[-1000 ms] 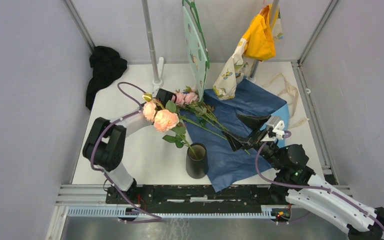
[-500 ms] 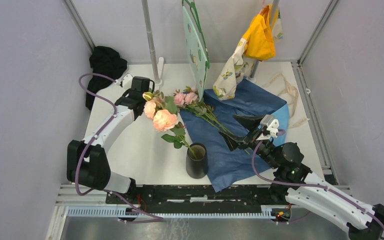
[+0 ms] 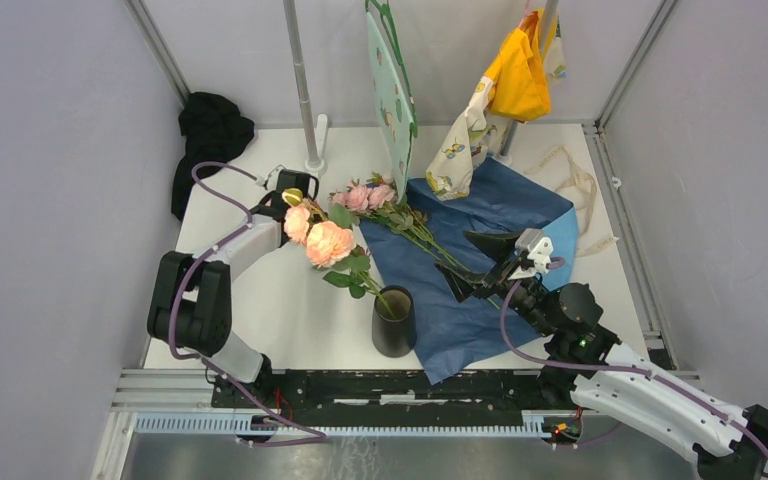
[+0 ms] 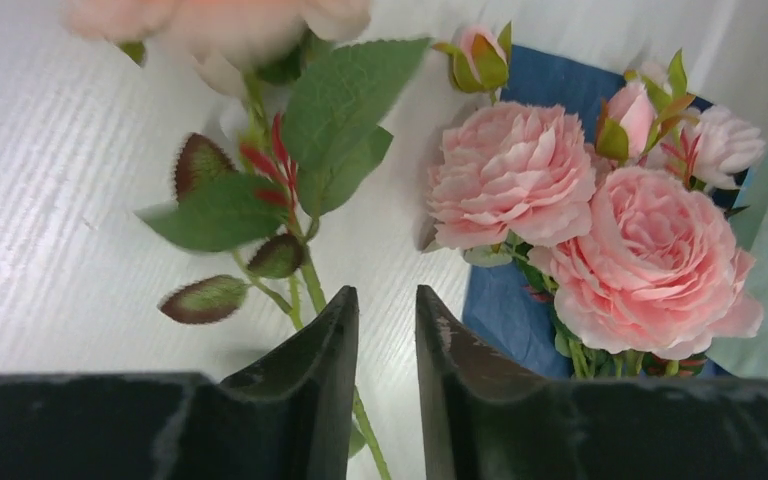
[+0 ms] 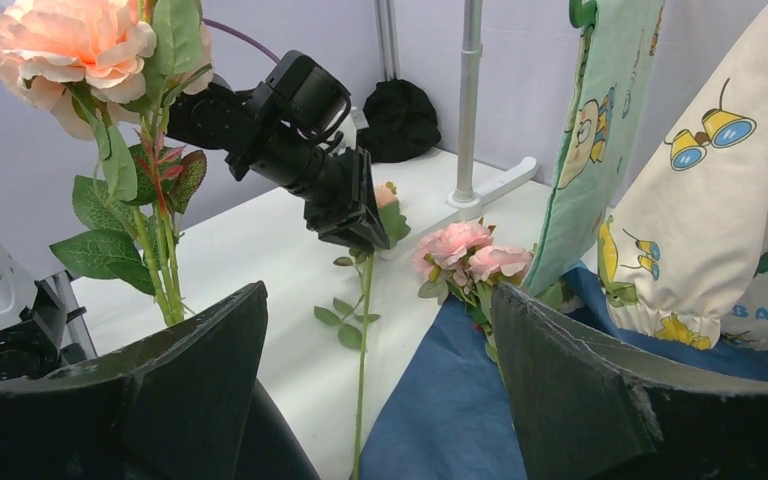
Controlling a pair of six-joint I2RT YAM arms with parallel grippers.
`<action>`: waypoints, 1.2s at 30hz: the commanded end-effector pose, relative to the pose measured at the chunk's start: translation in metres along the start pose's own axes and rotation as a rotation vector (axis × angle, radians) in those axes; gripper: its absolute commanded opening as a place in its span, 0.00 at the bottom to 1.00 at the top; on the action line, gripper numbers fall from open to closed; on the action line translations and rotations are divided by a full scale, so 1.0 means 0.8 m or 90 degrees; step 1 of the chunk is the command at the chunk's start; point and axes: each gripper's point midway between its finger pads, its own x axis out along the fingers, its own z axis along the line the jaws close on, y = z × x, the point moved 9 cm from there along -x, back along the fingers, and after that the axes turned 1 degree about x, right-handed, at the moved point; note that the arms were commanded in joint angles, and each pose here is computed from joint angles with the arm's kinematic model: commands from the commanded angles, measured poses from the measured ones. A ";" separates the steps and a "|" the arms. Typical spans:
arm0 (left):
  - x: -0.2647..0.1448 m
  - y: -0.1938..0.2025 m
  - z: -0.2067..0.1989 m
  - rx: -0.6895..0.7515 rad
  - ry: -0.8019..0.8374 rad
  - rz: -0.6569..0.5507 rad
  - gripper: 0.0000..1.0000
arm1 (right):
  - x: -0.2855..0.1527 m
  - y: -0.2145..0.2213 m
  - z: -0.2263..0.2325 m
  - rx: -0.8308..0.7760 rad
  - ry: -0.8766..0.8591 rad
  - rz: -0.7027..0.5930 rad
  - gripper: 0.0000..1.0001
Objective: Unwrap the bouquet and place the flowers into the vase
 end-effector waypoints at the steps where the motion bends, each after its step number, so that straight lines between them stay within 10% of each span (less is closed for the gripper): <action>1: 0.003 0.003 -0.016 -0.003 0.081 0.008 0.41 | 0.001 -0.003 -0.002 0.006 0.011 -0.020 0.87; 18: -0.035 0.000 0.010 -0.082 -0.024 -0.007 0.49 | 0.004 0.010 -0.003 0.004 0.015 -0.006 0.88; 36: 0.038 0.006 0.014 -0.091 -0.091 0.024 0.45 | -0.016 -0.004 -0.016 -0.007 0.080 -0.028 0.98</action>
